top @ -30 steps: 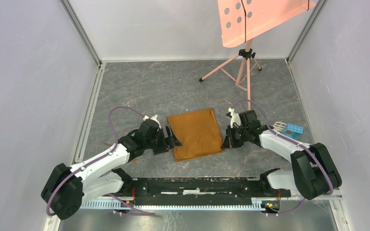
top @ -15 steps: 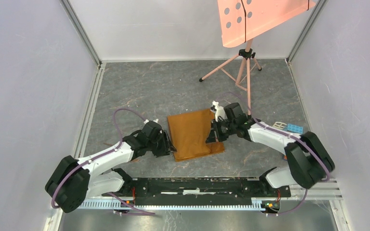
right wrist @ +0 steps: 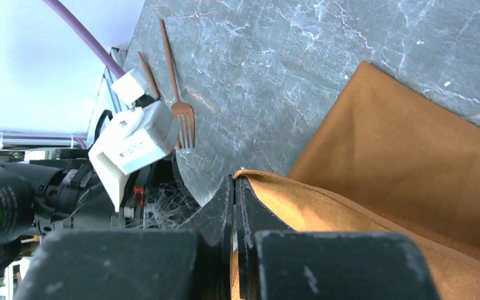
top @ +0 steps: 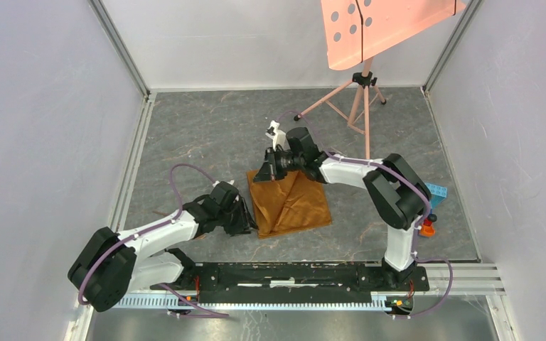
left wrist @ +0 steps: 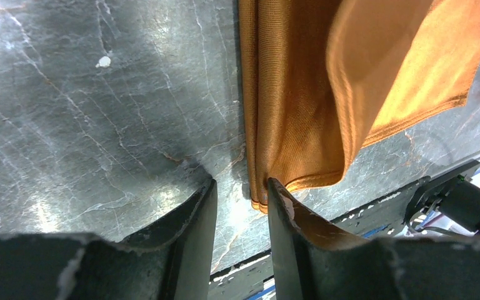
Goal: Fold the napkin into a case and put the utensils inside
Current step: Fold the top corner of the square-folded napkin at the center of the board.
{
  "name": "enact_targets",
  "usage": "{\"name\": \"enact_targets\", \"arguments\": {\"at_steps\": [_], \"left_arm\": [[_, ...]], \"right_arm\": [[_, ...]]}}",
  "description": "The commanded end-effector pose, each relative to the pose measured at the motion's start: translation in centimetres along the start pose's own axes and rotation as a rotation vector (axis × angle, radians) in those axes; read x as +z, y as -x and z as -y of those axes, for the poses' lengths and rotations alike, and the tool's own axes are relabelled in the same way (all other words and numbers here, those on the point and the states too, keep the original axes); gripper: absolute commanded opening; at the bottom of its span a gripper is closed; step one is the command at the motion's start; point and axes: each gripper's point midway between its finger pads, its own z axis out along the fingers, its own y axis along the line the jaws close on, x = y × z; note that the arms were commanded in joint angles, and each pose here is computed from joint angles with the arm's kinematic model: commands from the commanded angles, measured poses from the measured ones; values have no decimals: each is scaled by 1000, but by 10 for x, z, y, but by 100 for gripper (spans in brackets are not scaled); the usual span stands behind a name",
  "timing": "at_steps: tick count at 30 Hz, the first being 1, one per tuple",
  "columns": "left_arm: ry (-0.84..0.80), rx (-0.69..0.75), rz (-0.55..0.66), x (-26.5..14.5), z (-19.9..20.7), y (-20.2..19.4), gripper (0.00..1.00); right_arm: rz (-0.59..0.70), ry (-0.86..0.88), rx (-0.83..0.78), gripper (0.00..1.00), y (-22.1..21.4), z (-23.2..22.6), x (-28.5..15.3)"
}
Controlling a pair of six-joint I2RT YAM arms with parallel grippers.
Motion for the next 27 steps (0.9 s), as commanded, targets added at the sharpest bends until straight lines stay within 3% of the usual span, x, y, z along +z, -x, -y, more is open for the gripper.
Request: {"name": "enact_targets", "arguments": {"at_steps": [1,27], "left_arm": [[-8,35,-14,3,-4,-4,42],[3,53,-73,8,-15,-18,40]], "right_arm": [[68,61,-5,0,25,-10,19],[84,-172,-3,0,30,40,27]]}}
